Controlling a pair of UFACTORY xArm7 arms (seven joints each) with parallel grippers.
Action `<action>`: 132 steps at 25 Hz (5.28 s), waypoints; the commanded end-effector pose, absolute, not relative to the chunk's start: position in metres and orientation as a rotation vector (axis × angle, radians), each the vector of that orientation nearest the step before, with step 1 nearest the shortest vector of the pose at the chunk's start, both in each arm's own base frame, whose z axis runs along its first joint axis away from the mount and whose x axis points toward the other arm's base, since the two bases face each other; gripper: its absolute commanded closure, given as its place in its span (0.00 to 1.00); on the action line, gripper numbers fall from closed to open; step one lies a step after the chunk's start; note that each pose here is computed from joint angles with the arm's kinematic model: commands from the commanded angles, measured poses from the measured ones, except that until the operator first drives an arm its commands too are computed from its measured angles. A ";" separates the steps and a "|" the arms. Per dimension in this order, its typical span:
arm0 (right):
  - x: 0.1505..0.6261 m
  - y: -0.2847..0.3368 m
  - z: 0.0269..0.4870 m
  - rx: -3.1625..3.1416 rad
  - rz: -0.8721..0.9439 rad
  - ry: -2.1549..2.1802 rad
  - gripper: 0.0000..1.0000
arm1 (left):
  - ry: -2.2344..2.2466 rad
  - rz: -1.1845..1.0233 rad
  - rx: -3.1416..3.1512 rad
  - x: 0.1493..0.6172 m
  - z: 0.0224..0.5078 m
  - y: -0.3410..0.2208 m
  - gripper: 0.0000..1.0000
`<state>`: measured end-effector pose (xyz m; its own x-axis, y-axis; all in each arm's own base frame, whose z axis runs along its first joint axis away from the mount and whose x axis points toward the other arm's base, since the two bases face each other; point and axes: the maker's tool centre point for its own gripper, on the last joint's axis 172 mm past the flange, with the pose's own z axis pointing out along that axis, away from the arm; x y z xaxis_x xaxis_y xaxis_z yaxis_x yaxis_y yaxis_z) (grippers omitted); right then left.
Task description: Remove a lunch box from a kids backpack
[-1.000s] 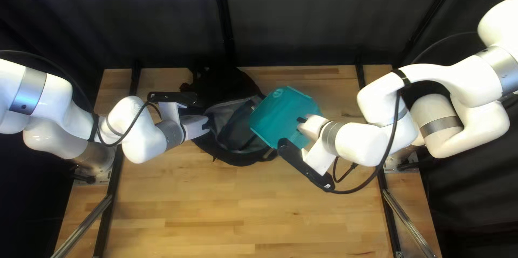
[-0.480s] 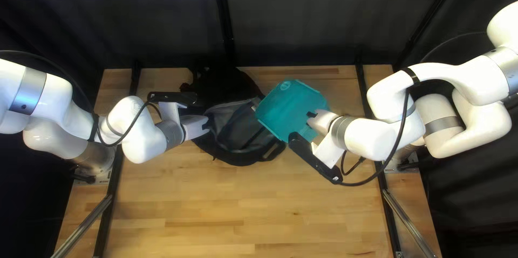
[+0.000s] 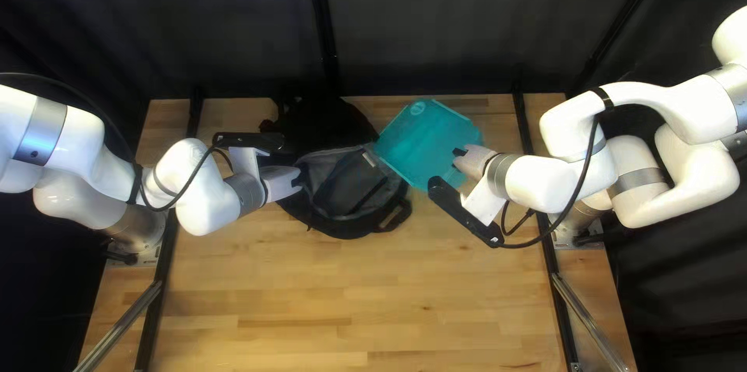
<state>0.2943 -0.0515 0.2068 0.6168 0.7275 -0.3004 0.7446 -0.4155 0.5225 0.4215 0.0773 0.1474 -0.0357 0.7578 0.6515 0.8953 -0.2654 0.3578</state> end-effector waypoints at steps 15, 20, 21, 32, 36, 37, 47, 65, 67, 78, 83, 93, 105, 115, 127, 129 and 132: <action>0.254 -0.052 0.169 2.304 -0.037 0.912 1.00 | -1.787 -1.184 -2.053 0.422 0.147 0.077 1.00; 0.248 -0.057 0.166 2.354 -0.066 0.754 1.00 | -1.787 -1.184 -2.053 0.422 0.147 0.077 1.00; 0.248 -0.058 0.166 2.363 -0.065 0.734 1.00 | -1.787 -1.184 -2.053 0.422 0.147 0.077 1.00; 0.248 -0.059 0.147 2.507 -0.042 0.388 1.00 | -1.787 -1.184 -2.053 0.422 0.147 0.077 1.00; 0.259 -0.053 0.136 2.528 -0.035 0.308 1.00 | -1.787 -1.184 -2.053 0.422 0.147 0.077 1.00; 0.262 -0.052 0.134 2.530 -0.033 0.294 1.00 | -1.787 -1.184 -2.053 0.422 0.147 0.077 1.00; 0.275 -0.052 0.120 2.555 -0.011 0.247 0.96 | -1.787 -1.184 -2.053 0.422 0.147 0.077 1.00; 0.252 -0.049 0.188 2.567 0.022 0.276 0.00 | -1.787 -1.184 -2.053 0.422 0.147 0.077 1.00; 0.245 -0.058 0.203 2.579 0.017 0.280 0.00 | -1.787 -1.184 -2.053 0.422 0.147 0.077 1.00; 0.231 -0.090 0.278 2.678 -0.030 0.337 0.00 | -1.787 -1.184 -2.053 0.422 0.147 0.077 1.00; 0.224 -0.098 0.303 2.698 -0.020 0.357 0.00 | -1.787 -1.184 -2.053 0.422 0.147 0.077 1.00; 0.222 -0.098 0.307 2.712 -0.007 0.377 0.00 | -1.787 -1.184 -2.053 0.422 0.147 0.077 1.00; 0.222 -0.098 0.307 2.712 -0.007 0.377 0.00 | -1.787 -1.184 -2.053 0.422 0.147 0.077 1.00; 0.222 -0.098 0.307 2.712 -0.007 0.377 0.00 | -1.787 -1.184 -2.053 0.422 0.147 0.077 0.00; 0.222 -0.098 0.307 2.712 -0.007 0.377 0.00 | -1.809 -1.174 -2.052 0.424 0.153 0.075 0.00; 0.222 -0.098 0.307 2.712 -0.007 0.377 0.00 | -1.808 -1.137 -2.074 0.426 0.164 0.072 0.00; 0.222 -0.098 0.307 2.712 -0.007 0.377 0.00 | -1.815 -1.030 -2.141 0.428 0.189 0.066 0.00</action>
<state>0.2217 -0.0984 0.3068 0.9636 0.2608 -0.0587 0.2627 -0.8832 0.3885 0.4233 0.0761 0.1592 -0.0081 0.7766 0.6299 0.9113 -0.2536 0.3244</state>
